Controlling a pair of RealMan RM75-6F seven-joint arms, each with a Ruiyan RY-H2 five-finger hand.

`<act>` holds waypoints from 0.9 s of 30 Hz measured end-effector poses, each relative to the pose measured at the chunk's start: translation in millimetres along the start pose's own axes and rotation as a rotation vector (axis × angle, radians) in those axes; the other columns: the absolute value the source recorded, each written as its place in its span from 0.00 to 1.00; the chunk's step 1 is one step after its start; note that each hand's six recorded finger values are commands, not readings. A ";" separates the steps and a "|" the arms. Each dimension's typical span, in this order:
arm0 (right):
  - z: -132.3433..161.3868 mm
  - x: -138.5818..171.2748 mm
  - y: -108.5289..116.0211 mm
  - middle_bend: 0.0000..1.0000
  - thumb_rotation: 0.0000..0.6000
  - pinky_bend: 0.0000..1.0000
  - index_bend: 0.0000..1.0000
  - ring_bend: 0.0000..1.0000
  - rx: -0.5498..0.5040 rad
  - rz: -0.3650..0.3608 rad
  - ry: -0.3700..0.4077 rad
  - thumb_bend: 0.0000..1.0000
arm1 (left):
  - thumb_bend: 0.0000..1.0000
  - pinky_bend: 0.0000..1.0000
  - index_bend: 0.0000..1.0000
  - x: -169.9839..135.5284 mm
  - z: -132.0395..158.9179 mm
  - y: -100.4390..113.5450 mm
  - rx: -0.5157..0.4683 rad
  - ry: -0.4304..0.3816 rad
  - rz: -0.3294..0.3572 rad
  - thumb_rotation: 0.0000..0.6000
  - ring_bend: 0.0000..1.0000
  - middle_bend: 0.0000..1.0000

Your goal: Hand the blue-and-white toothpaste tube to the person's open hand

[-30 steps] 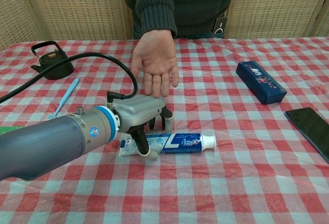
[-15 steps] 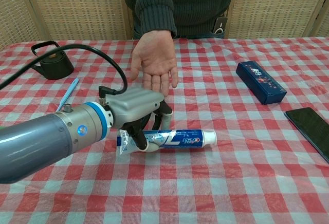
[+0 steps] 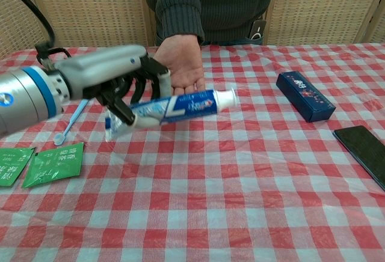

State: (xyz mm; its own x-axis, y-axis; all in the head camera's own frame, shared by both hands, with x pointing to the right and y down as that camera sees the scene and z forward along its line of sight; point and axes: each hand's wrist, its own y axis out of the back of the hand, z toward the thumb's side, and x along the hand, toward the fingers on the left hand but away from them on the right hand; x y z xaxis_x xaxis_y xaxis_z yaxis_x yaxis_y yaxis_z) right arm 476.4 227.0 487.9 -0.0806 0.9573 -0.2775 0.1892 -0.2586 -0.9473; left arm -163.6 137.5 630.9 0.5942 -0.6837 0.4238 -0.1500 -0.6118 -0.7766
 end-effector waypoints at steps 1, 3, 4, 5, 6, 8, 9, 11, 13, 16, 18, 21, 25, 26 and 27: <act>0.4 0.0 -0.2 0.00 1.00 0.00 0.03 0.00 0.000 -0.001 0.000 0.00 | 0.47 0.72 0.69 0.9 -3.4 8.1 0.001 0.006 0.018 1.00 0.62 0.56; 0.7 -0.1 -0.5 0.00 1.00 0.00 0.02 0.00 0.001 -0.001 0.000 0.00 | 0.47 0.72 0.69 5.0 -10.2 24.1 0.007 0.025 0.055 1.00 0.62 0.56; 0.7 -0.2 -0.6 0.00 1.00 0.00 0.02 0.00 0.001 0.000 0.000 0.00 | 0.47 0.72 0.69 6.7 -12.5 28.4 0.008 0.034 0.064 1.00 0.62 0.56; 0.6 -0.2 -0.9 0.00 1.00 0.00 0.02 0.00 0.002 0.001 -0.001 0.00 | 0.47 0.72 0.69 9.0 -16.0 32.7 0.012 0.048 0.073 1.00 0.62 0.56; 0.4 -0.4 -1.1 0.00 1.00 0.00 0.02 0.00 0.002 0.001 -0.001 0.00 | 0.46 0.72 0.69 11.0 -19.2 35.5 0.017 0.060 0.078 1.00 0.62 0.56; -0.1 -1.0 -0.8 0.00 1.00 0.00 0.02 0.00 0.002 0.000 -0.004 0.00 | 0.46 0.72 0.69 17.0 -27.1 39.5 0.034 0.092 0.082 1.00 0.62 0.56; -0.3 -1.2 -0.6 0.00 1.00 0.00 0.03 0.00 0.001 0.000 -0.004 0.00 | 0.46 0.72 0.69 19.9 -30.4 40.3 0.041 0.107 0.080 1.00 0.62 0.56; -1.2 -1.6 0.3 0.00 1.00 0.00 0.03 0.00 -0.002 -0.003 -0.007 0.00 | 0.45 0.72 0.69 27.3 -37.6 40.1 0.056 0.142 0.071 1.00 0.62 0.56; -2.5 -2.1 1.3 0.00 1.00 0.00 0.02 0.00 -0.004 -0.005 -0.011 0.00 | 0.45 0.72 0.69 34.5 -41.3 38.1 0.068 0.166 0.061 1.00 0.62 0.56; -4.7 -3.1 2.1 0.00 1.00 0.00 0.03 0.00 -0.008 -0.005 -0.018 0.00 | 0.44 0.72 0.69 45.4 -40.6 33.2 0.078 0.178 0.059 1.00 0.62 0.56; -5.5 -3.7 2.2 0.00 1.00 0.00 0.03 0.00 -0.009 -0.004 -0.020 0.00 | 0.40 0.71 0.68 51.4 -38.8 30.5 0.073 0.179 0.065 1.00 0.62 0.55; -6.8 -4.3 2.9 0.00 1.00 0.00 0.02 0.00 -0.015 -0.004 -0.024 0.00 | 0.28 0.64 0.59 57.3 -36.1 27.2 0.057 0.172 0.076 1.00 0.56 0.48; -7.9 -4.6 4.1 0.00 1.00 0.00 0.02 0.00 -0.020 -0.004 -0.024 0.00 | 0.07 0.34 0.22 59.5 -30.6 25.6 0.031 0.148 0.088 1.00 0.23 0.16; -7.7 -4.5 4.3 0.00 1.00 0.00 0.02 0.00 -0.020 -0.003 -0.022 0.00 | 0.04 0.25 0.15 59.3 -29.0 25.5 0.020 0.140 0.092 1.00 0.16 0.09; -7.6 -4.3 4.5 0.00 1.00 0.00 0.03 0.00 -0.021 -0.003 -0.020 0.00 | 0.01 0.13 0.07 58.9 -27.9 25.7 0.011 0.134 0.095 1.00 0.07 0.03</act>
State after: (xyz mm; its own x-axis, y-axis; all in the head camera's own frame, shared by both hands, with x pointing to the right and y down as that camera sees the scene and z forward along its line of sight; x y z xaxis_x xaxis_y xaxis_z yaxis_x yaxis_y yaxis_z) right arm 485.0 222.7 486.1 -0.1010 0.9553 -0.2780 0.2096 -0.2527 -0.9446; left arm -154.4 70.4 648.9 0.4671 -0.7854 0.4061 -0.1917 -0.5383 -0.8206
